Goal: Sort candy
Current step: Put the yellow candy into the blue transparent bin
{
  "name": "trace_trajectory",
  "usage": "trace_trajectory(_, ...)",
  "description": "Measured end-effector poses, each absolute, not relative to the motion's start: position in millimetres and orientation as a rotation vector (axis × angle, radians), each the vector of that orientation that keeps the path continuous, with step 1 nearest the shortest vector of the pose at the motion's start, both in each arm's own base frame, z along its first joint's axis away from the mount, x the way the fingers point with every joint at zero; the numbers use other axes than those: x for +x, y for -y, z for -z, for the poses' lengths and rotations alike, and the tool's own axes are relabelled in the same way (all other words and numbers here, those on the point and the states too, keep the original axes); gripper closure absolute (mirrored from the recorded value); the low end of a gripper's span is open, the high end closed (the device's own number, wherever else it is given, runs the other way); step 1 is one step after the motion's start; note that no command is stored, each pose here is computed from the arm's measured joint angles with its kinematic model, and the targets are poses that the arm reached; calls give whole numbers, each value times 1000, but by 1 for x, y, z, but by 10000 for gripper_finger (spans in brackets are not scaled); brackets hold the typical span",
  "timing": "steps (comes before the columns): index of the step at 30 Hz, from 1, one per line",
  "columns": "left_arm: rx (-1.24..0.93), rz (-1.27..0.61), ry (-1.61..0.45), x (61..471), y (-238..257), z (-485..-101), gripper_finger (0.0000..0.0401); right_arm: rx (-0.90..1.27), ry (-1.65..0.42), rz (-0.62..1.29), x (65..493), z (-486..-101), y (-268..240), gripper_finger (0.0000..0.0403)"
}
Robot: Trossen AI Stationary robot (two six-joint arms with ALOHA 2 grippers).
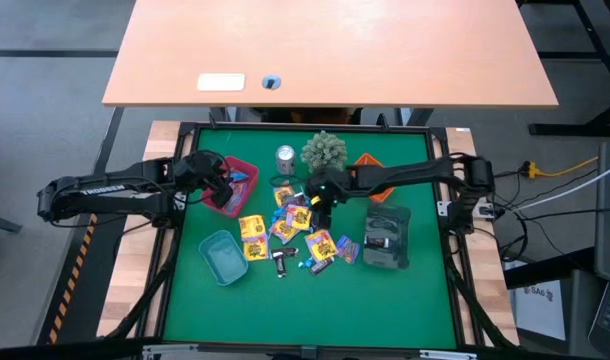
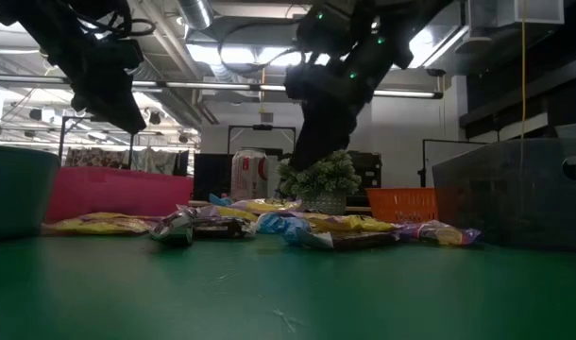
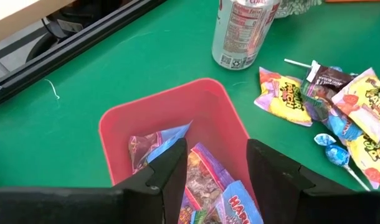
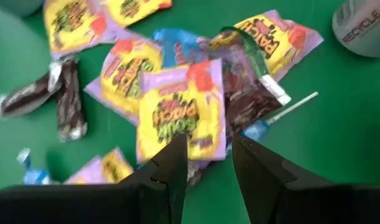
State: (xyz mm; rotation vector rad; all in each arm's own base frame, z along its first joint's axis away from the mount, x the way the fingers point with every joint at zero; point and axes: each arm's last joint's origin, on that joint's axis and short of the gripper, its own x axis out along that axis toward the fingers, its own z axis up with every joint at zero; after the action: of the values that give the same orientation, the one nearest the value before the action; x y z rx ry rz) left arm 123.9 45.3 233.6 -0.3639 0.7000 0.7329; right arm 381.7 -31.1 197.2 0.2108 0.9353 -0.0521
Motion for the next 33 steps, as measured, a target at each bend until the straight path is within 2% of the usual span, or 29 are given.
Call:
trace_trajectory(14,-365,-731,-698,124,-45,-234,246,546,-989,200,383,-176,47,276)
trace_trajectory(33,-366,-730,-696,124,-45,-234,246,567,-1019,180,388,-163,46,276)
